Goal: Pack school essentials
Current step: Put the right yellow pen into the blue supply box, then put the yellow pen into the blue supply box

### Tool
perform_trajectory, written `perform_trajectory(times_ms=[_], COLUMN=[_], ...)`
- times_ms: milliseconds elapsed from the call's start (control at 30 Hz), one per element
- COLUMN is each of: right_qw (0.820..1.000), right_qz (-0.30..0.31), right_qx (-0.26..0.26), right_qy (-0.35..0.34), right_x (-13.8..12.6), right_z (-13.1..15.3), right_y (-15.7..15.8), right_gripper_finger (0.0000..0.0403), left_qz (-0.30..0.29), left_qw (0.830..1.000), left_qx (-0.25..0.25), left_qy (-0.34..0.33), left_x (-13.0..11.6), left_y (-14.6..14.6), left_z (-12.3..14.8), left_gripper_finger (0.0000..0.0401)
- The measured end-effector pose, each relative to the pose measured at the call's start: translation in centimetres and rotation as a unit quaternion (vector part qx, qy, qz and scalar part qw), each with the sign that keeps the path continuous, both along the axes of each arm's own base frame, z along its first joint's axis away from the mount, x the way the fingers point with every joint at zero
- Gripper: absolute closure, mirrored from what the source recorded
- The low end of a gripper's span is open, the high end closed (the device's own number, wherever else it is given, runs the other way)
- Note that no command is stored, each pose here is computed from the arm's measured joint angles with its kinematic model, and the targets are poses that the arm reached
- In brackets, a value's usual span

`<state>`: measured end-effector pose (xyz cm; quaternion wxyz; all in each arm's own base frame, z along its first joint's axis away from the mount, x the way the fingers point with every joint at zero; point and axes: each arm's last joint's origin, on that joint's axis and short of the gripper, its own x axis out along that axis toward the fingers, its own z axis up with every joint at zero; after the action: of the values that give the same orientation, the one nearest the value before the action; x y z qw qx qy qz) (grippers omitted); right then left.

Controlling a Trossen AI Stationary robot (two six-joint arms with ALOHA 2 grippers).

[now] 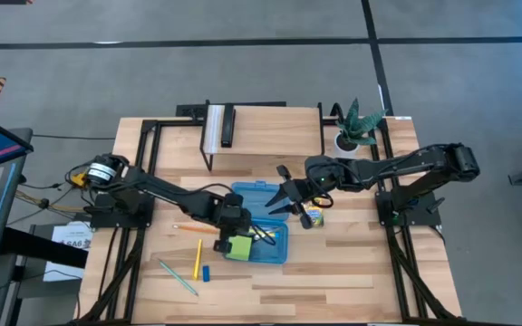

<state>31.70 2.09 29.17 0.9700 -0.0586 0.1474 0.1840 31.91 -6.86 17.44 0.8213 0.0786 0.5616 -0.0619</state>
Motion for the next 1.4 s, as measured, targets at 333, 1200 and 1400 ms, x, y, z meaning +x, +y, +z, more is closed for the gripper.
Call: perform_trajectory(times_ms=[333,1200,1400], right_qw=[1.0,1.0,1.0], right_qz=[0.0,0.0,-0.001], right_qx=[-0.001,0.0,0.003], right_qy=[0.001,0.002,0.003], right_x=[0.0,0.0,0.0], right_z=[0.0,0.0,0.0], right_y=[0.0,0.0,0.0], right_gripper_finger=[0.0283,0.0283,0.0283], left_qz=[-0.009,0.329,0.359], left_qw=[1.0,0.939,0.921], left_qx=[0.004,-0.074,-0.141], left_qy=[0.012,0.06,0.057], left_x=[-0.6,-8.6,-9.5], left_y=[-0.5,-8.7,-11.0], left_z=[0.3,3.4,2.7], left_gripper_finger=[0.0265,0.0293,0.0293])
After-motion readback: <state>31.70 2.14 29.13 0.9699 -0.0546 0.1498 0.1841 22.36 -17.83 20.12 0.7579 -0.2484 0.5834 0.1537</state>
